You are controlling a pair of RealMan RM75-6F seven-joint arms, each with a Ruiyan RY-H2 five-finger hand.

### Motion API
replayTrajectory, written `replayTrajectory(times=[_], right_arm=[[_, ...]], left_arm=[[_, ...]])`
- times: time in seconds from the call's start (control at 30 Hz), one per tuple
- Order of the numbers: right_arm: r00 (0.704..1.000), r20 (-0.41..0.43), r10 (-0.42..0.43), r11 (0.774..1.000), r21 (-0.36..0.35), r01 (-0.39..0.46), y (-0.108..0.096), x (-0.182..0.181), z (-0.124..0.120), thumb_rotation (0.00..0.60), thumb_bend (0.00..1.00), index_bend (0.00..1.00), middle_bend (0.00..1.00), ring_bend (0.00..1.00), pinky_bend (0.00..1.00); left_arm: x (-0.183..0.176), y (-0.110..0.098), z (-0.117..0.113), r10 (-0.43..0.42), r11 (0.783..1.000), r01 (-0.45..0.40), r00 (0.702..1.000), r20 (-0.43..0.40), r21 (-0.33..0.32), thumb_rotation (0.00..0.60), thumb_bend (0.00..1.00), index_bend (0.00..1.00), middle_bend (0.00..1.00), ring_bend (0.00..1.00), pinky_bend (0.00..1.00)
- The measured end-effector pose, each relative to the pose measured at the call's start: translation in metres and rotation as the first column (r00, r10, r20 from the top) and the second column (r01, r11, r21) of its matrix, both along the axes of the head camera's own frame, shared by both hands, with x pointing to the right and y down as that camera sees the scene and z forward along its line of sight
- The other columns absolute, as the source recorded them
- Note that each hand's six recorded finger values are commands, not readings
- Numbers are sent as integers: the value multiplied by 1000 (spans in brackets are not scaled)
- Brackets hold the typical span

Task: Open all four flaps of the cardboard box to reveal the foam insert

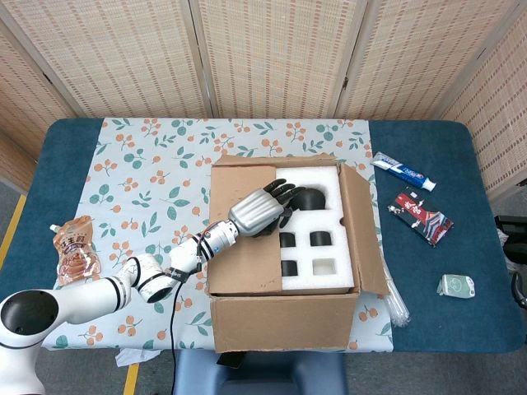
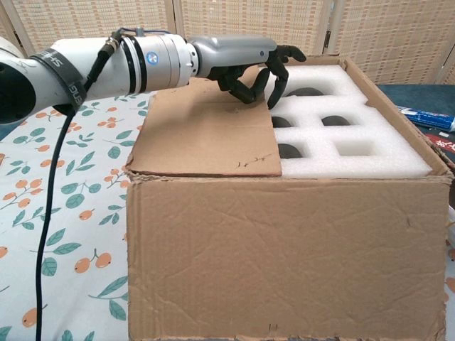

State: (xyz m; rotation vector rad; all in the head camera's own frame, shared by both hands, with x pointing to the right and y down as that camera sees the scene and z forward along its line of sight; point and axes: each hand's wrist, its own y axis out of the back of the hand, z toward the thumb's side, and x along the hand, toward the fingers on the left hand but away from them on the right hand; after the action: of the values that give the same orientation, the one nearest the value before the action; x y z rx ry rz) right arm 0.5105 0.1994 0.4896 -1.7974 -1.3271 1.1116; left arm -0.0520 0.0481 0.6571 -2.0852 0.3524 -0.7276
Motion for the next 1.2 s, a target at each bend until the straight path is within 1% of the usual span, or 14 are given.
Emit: replayTrajectory(times=[0.27,0.6,1.03,1.2], right_arm=[[1000,0,1,1000,1,-1,0,0,-1,385,651,291,0,0,0],[1000,2,-3,1000,-4,3,1,-1,0,387,651,291,0,0,0],[1000,6,-13,1000,-15,13,3,-5,2,385,650,291,0,0,0],[1000,8,-18,1000,-11,18,4,-6,0,385,651,291,0,0,0]], left_arm=[[-7,-1,-1,4,998,-6,999,38,60,600,1000,621,0,0,0],[-10,1,-7,13,994,-20,998,67,109,600,1000,636,0,0,0],[-14,1,-30,13,982,-27,997,74,189,600,1000,642,4,0,0],[-16,-2,-40,-9,969,-12,997,81,248,600,1000,641,12,0,0]])
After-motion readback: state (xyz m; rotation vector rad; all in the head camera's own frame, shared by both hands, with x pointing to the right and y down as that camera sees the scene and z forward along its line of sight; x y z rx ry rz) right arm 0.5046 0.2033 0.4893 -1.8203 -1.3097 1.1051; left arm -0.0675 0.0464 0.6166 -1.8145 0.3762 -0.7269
